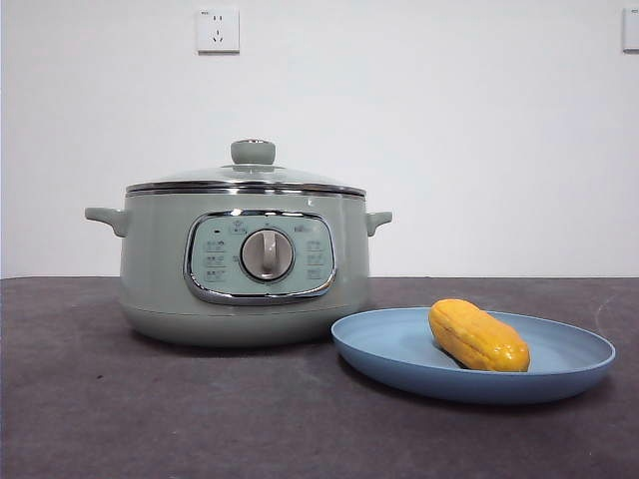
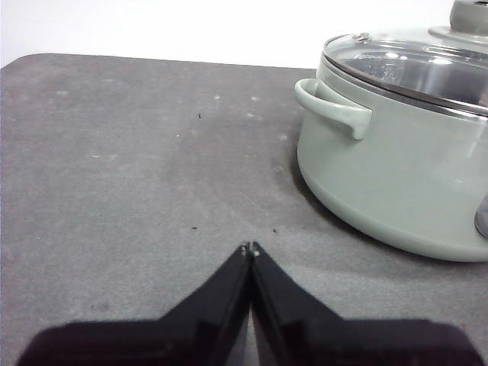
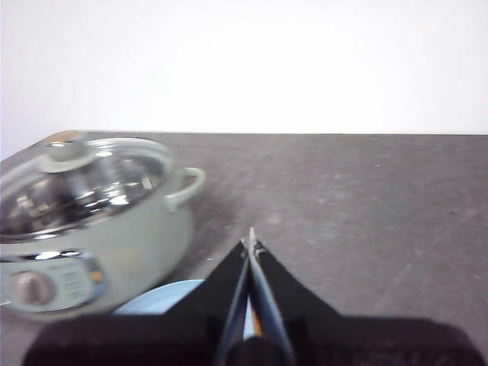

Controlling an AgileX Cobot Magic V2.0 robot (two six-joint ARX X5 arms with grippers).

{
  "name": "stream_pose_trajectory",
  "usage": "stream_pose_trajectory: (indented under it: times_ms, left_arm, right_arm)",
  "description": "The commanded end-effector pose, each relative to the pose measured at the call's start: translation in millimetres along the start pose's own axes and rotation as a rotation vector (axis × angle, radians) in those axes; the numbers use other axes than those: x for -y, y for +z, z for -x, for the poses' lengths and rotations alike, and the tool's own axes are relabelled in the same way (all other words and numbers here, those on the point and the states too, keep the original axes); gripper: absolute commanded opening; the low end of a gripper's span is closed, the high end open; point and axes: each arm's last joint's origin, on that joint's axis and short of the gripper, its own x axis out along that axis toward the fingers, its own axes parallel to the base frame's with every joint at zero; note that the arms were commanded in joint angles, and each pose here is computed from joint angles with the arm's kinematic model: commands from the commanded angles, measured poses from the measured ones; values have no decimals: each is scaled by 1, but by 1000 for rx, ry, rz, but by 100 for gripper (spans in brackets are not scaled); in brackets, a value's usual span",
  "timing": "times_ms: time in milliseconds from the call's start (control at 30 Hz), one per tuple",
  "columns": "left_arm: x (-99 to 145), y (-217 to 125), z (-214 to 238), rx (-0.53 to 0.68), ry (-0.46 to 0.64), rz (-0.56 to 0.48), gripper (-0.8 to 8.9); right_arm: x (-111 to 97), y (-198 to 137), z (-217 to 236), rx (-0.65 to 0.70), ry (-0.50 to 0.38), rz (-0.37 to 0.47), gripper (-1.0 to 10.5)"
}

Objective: Take the corn out from the steamer,put the corn on the plate,close the lid

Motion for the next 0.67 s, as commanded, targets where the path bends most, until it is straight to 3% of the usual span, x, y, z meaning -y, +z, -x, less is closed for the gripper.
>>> stream_pose_trajectory:
  times_ms: [33, 467, 667]
  left_arm:
    - [-1, -4, -2, -6, 4, 8, -3]
    - [-1, -4, -2, -6, 4, 8, -3]
    - [-1, -4, -2, -6, 4, 8, -3]
  right_arm:
    - [6, -25, -4, 39, -39, -28, 1]
    - [15, -92, -7, -22, -86, -59, 1]
    - [15, -98, -3, -70, -90, -52, 1]
